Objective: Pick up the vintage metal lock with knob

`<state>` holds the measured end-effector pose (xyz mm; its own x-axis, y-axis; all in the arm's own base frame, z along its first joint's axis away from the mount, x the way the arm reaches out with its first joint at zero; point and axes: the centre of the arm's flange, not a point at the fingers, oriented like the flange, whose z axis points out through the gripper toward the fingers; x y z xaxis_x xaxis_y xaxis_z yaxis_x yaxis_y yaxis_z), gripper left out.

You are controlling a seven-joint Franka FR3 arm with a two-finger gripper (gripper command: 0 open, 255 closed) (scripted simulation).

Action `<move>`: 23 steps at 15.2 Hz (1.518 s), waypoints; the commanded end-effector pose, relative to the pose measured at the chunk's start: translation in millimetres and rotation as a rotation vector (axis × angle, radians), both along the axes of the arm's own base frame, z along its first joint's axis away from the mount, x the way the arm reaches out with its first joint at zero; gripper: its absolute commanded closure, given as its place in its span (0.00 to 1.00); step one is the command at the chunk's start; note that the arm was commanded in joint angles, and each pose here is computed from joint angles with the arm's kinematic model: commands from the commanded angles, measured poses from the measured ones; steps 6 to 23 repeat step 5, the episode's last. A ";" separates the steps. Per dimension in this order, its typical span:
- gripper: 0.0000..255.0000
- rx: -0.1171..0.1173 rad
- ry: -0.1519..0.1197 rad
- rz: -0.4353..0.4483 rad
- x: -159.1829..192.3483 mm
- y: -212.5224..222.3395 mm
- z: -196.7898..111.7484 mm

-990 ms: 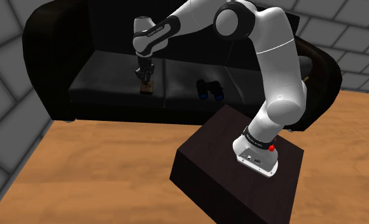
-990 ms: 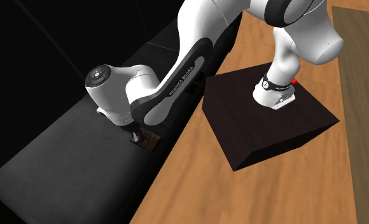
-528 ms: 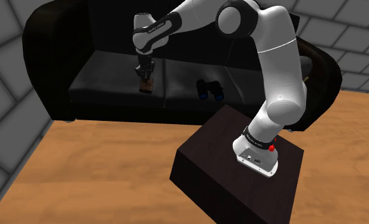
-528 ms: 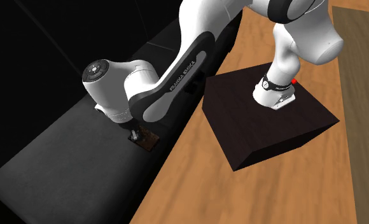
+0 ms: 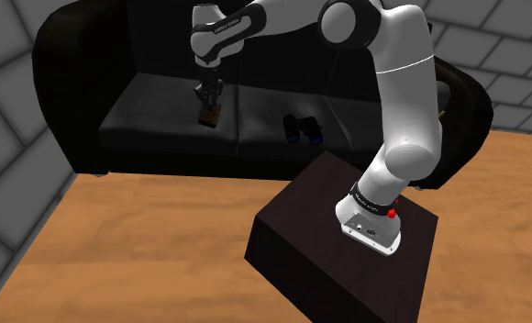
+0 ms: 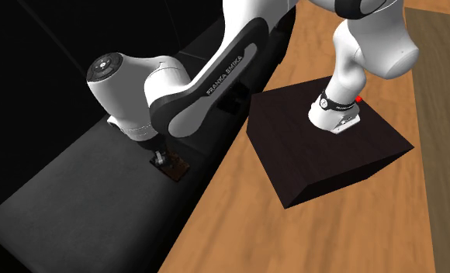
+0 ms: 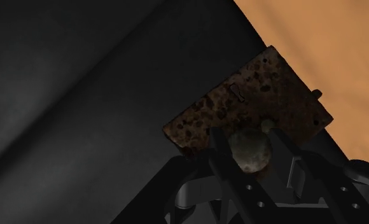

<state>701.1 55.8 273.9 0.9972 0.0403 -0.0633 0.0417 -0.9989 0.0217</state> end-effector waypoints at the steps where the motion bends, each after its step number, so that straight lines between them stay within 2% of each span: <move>1: 1.00 0.000 0.000 0.000 -0.6 -0.5 11.3; 4: 1.00 0.000 0.000 0.000 -0.6 -0.5 22.6; 23: 1.00 0.000 0.000 0.000 -0.6 -0.5 22.6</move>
